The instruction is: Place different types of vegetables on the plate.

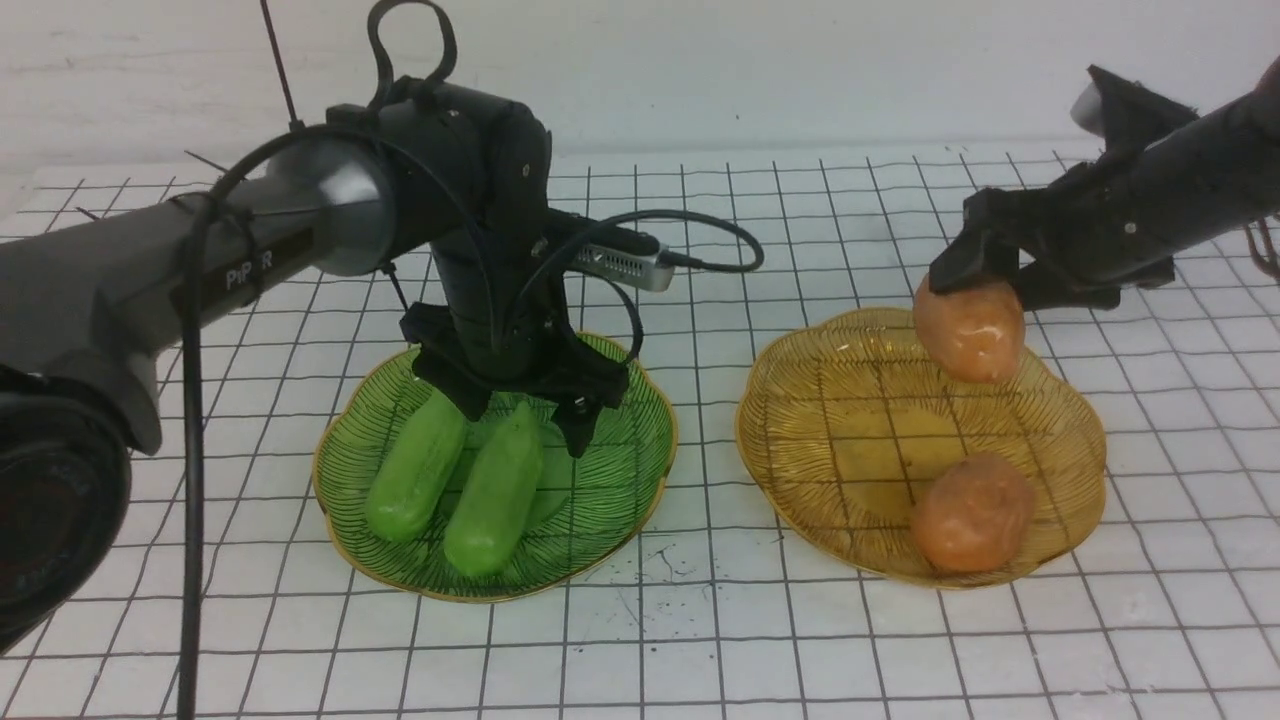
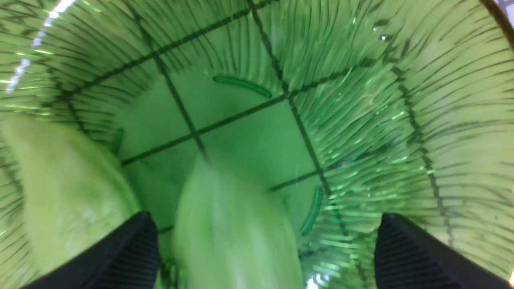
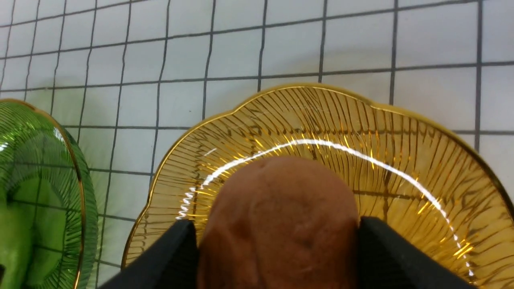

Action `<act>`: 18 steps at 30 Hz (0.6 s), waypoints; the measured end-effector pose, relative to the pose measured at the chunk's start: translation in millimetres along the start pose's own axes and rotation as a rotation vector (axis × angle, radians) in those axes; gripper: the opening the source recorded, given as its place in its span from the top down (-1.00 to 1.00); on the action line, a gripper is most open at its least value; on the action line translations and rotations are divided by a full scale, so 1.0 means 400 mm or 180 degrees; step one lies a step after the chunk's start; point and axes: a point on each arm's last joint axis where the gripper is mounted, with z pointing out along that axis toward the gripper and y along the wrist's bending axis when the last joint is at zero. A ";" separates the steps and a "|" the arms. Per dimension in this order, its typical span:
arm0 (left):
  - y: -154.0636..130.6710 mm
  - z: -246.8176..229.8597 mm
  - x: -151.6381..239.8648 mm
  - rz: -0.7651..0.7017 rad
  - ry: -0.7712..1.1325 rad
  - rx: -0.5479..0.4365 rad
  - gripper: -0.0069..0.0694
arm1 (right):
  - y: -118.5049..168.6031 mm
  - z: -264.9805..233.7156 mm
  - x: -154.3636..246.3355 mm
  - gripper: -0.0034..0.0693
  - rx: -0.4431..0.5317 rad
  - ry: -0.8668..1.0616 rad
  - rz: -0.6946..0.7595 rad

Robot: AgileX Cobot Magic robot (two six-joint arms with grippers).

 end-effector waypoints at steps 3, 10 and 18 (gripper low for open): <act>0.004 -0.051 -0.020 -0.0006 -0.0065 -0.0024 -0.69 | -0.001 0.000 0.000 -0.44 0.0026 -0.0004 0.0020; 0.012 -0.215 -0.007 0.0001 -0.0533 -0.0007 0.69 | 0.000 0.000 0.004 -0.63 0.0014 0.0059 0.0135; 0.029 -0.489 0.099 -0.0022 -0.1310 0.0035 0.84 | 0.021 -0.052 0.006 -0.50 0.0020 0.0096 -0.0009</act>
